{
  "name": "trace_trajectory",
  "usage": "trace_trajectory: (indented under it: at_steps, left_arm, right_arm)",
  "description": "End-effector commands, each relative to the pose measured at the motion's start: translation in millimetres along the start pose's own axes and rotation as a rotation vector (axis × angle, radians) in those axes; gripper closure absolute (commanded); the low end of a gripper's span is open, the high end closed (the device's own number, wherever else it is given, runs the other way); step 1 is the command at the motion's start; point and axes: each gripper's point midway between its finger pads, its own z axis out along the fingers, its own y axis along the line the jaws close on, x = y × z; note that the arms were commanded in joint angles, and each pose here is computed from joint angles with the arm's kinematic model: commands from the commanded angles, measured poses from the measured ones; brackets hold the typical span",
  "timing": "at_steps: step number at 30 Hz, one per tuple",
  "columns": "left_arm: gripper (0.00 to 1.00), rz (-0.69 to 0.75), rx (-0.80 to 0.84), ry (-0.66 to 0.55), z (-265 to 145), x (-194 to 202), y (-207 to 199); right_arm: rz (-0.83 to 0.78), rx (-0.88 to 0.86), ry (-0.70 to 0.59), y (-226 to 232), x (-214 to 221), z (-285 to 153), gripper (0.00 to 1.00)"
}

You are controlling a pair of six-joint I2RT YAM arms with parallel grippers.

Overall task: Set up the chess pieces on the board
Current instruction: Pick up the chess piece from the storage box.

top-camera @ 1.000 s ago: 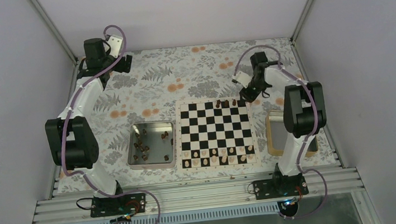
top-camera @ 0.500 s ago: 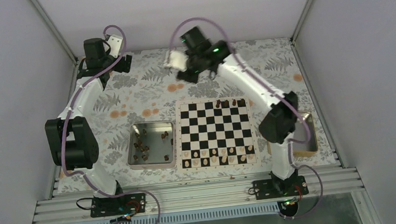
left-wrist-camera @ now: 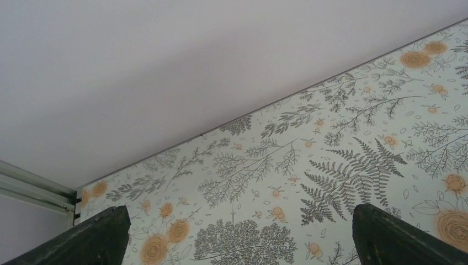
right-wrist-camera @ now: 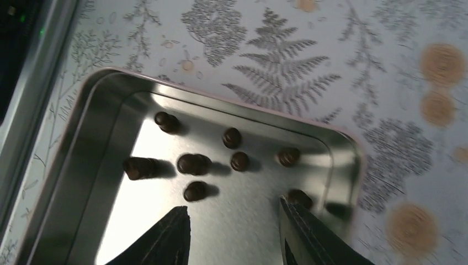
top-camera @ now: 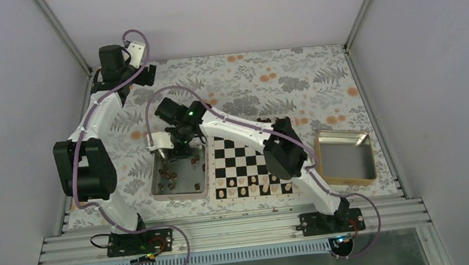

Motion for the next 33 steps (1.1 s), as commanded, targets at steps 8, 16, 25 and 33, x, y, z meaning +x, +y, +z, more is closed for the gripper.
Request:
trace_trajectory:
  at_steps: [8,16,25,33]
  left_arm:
    - [0.0,0.013,-0.005,-0.061,-16,-22,2]
    - [0.0,0.013,-0.004,-0.069,-19,-24,2]
    - [0.0,0.012,-0.005,-0.077,-21,-25,2]
    - [0.0,0.01,0.001,-0.081,-22,-26,1]
  right_arm:
    - [-0.061,-0.134,-0.107,34,-29,24,0.52]
    - [-0.046,-0.184,-0.071,50,-14,45,0.57]
    - [-0.036,-0.193,-0.052,51,-5,65,0.6]
    - [-0.029,-0.181,-0.034,48,2,73,0.61]
